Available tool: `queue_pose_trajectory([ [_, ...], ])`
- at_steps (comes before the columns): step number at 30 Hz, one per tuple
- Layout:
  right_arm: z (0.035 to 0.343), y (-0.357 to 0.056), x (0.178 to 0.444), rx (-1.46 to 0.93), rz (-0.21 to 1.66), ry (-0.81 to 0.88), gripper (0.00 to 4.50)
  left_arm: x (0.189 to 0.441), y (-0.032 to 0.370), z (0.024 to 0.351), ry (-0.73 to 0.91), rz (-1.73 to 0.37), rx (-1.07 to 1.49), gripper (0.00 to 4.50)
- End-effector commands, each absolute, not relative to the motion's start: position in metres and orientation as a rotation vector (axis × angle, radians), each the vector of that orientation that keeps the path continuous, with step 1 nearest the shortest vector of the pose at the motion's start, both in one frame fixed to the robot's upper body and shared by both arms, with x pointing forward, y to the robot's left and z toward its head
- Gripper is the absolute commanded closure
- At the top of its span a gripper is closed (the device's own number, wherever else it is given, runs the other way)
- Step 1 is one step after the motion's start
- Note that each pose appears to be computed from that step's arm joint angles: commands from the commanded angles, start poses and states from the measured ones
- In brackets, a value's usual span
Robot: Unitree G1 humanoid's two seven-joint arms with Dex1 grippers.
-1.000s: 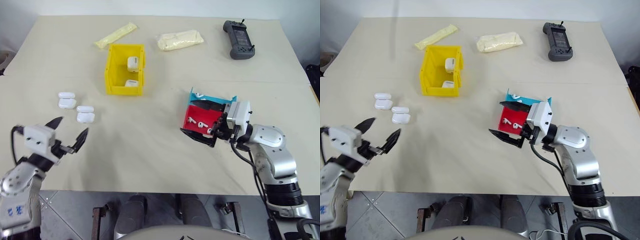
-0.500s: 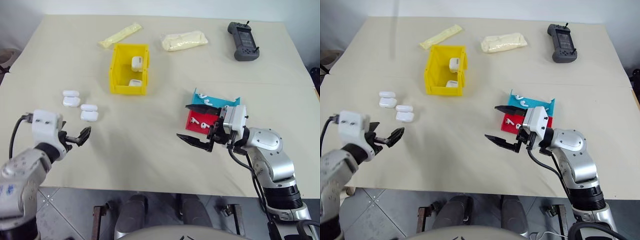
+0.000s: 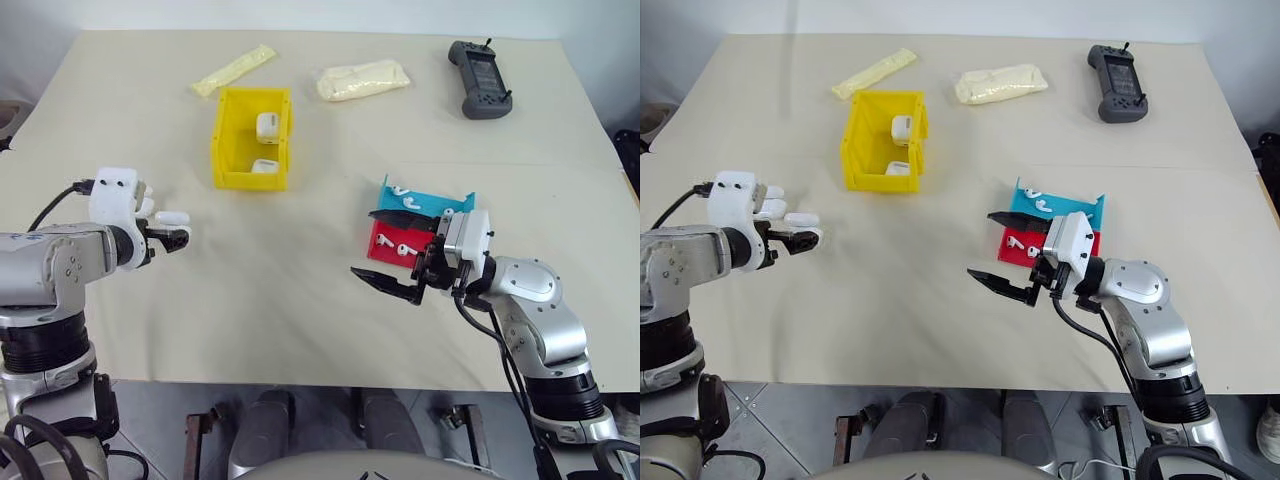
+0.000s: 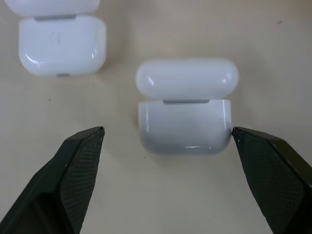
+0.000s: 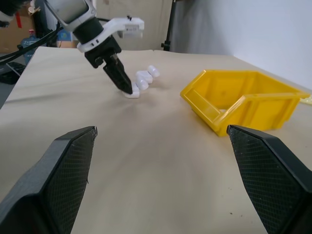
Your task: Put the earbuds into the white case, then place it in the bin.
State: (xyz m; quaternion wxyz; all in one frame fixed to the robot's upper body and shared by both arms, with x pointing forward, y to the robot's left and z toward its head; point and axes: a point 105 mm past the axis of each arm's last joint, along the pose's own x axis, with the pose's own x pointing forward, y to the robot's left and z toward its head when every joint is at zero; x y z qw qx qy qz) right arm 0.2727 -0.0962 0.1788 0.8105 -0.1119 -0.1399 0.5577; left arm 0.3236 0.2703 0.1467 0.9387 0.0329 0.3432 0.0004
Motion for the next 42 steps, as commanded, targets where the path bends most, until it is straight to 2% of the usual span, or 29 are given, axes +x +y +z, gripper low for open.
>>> queue_pose_trajectory([
  [1,0.190,-0.094,0.266,-0.241,1.186,-0.351,0.00,0.333,0.270,0.152,0.659,0.006,0.077,0.05],
  [8,0.190,-0.094,0.263,-0.233,1.159,-0.357,0.00,0.345,0.257,0.148,0.648,-0.025,0.066,0.05],
  [16,0.191,-0.094,0.263,-0.234,1.140,-0.360,0.00,0.347,0.258,0.144,0.677,-0.024,0.056,0.05],
  [20,0.191,-0.095,0.264,-0.236,1.134,-0.362,0.00,0.340,0.259,0.141,0.717,-0.027,0.073,0.91],
  [25,0.190,-0.096,0.264,-0.235,1.129,-0.361,0.00,0.333,0.263,0.141,0.734,-0.022,0.073,0.91],
  [40,0.186,-0.094,0.264,-0.225,1.140,-0.356,0.00,0.332,0.261,0.135,0.752,-0.005,0.032,0.91],
  [42,0.186,-0.093,0.263,-0.223,1.140,-0.357,0.00,0.332,0.260,0.134,0.755,-0.003,0.035,1.27],
])
